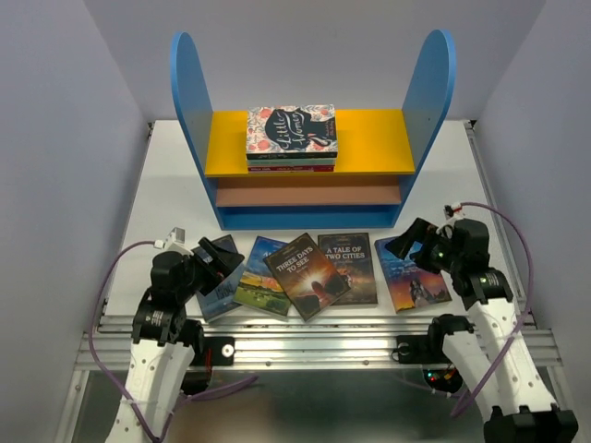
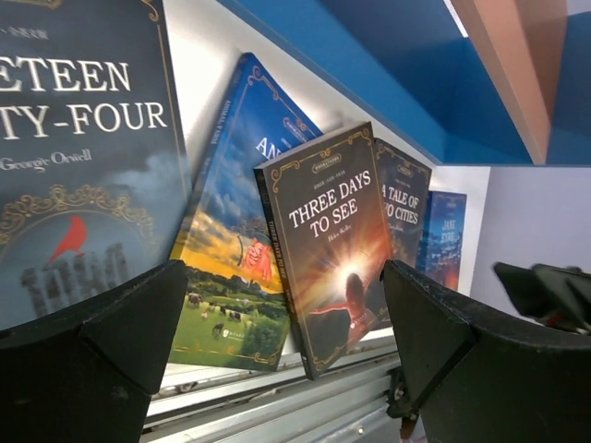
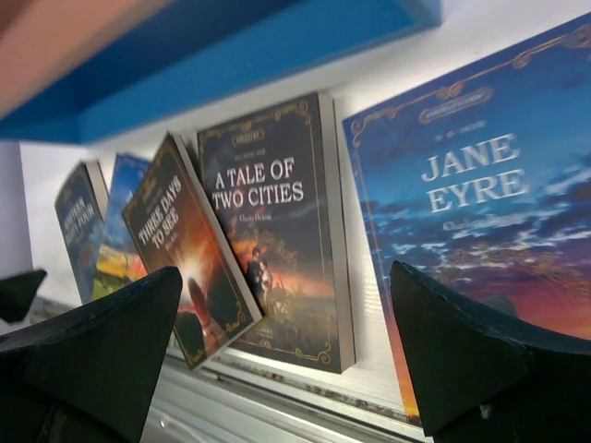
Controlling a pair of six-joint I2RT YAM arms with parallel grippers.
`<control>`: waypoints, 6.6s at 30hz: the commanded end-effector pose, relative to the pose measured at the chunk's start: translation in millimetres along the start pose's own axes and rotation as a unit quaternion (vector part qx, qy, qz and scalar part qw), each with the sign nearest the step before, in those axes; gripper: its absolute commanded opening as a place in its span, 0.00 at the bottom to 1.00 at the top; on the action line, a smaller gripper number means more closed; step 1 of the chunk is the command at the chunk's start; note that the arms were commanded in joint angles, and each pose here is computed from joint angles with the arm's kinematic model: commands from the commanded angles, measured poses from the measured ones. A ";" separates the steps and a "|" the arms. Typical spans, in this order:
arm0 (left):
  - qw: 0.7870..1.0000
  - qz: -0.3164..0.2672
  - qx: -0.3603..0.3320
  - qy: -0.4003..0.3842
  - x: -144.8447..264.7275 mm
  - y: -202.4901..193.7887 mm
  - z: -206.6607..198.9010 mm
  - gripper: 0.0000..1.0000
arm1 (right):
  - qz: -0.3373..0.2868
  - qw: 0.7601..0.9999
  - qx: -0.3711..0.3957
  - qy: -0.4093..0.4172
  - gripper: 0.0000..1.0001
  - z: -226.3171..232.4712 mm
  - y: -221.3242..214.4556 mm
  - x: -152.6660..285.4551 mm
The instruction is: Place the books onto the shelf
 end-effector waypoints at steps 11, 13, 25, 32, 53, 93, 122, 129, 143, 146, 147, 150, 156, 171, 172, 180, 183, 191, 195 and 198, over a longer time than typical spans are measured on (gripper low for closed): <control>0.999 0.042 0.015 -0.014 -22.4 -24.6 -27.1 0.99 | 0.077 0.983 0.162 0.044 1.00 88.8 -70.5 -72.8; 0.999 0.041 0.020 -0.016 -22.9 -26.3 -29.9 0.99 | 0.078 0.981 0.165 0.060 1.00 96.9 -70.0 -76.5; 0.994 0.104 0.035 0.004 -46.6 -80.0 -39.7 0.99 | 0.162 0.971 0.154 0.083 1.00 96.8 -111.4 -110.1; 0.991 0.126 0.034 0.041 -60.9 -97.5 -35.0 0.98 | 0.220 0.964 0.120 0.085 1.00 90.1 -135.3 -110.9; 0.982 0.149 0.049 0.108 -83.0 -124.0 -26.7 0.43 | 0.330 0.936 0.039 0.118 1.00 102.3 -168.6 -99.6; 0.990 0.136 -0.013 0.044 -71.3 -111.7 -62.6 0.52 | 0.281 0.939 0.063 0.191 0.01 139.5 -151.5 -82.1; 0.900 -0.040 -0.153 -0.406 82.4 -12.0 -203.9 0.99 | 0.142 0.859 0.139 0.471 0.01 256.6 -52.9 96.5; 0.864 -0.061 -0.146 -0.477 96.0 -12.7 -218.1 0.99 | 0.189 0.842 0.115 0.491 0.01 255.2 -70.6 86.0; 0.865 -0.026 -0.129 -0.484 77.9 -28.8 -223.5 0.32 | 0.196 0.835 0.115 0.501 0.01 253.5 -77.8 75.2; 0.873 -0.027 -0.121 -0.472 71.6 -28.8 -221.2 0.00 | 0.197 0.848 0.113 0.479 0.01 247.8 -80.4 64.8; 0.876 -0.023 -0.119 -0.468 68.1 -31.3 -218.1 0.00 | 0.198 0.852 0.112 0.471 0.01 245.4 -81.3 61.3; 0.872 -0.023 -0.114 -0.476 69.2 -33.5 -215.5 0.00 | 0.196 0.867 0.110 0.445 0.03 239.6 -82.9 49.6; 0.865 -0.086 -0.102 -0.484 89.5 -6.2 -220.1 0.00 | 0.170 0.918 0.120 0.337 0.61 218.8 -74.6 21.2; 0.875 -0.238 -0.219 -0.361 144.7 105.4 -280.2 0.00 | -0.069 0.980 0.132 0.128 1.00 147.3 12.1 53.0; 0.868 -0.259 -0.217 -0.365 168.5 126.1 -294.9 0.00 | -0.080 0.979 0.129 0.135 1.00 146.5 15.1 59.4; 0.864 -0.375 -0.283 -0.182 165.9 216.1 -347.5 0.00 | -0.072 0.979 0.137 0.133 1.00 144.3 11.7 58.3; 0.852 -0.405 -0.321 -0.090 154.8 239.0 -351.7 0.00 | -0.046 0.979 0.146 0.132 1.00 144.4 1.9 49.0; 0.813 -0.447 -0.371 0.035 143.8 264.8 -349.9 0.00 | -0.001 0.973 0.172 0.153 1.00 152.3 -15.5 34.7; 0.782 -0.470 -0.408 0.037 139.4 261.2 -344.7 0.00 | 0.006 0.972 0.174 0.160 1.00 155.3 -18.4 32.2; 0.763 -0.481 -0.428 0.060 127.6 255.5 -330.2 0.00 | 0.012 0.967 0.180 0.177 1.00 158.2 -22.4 31.7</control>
Point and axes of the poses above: each gripper's point midway between its finger pads, its own x axis back along the fingers, its own z axis along the line the jaws close on, y = z × x, the point moved 2 cm from there along x, back along the fingers, and after that the axes turned 6 degrees about -x, right-handed, at the moved point
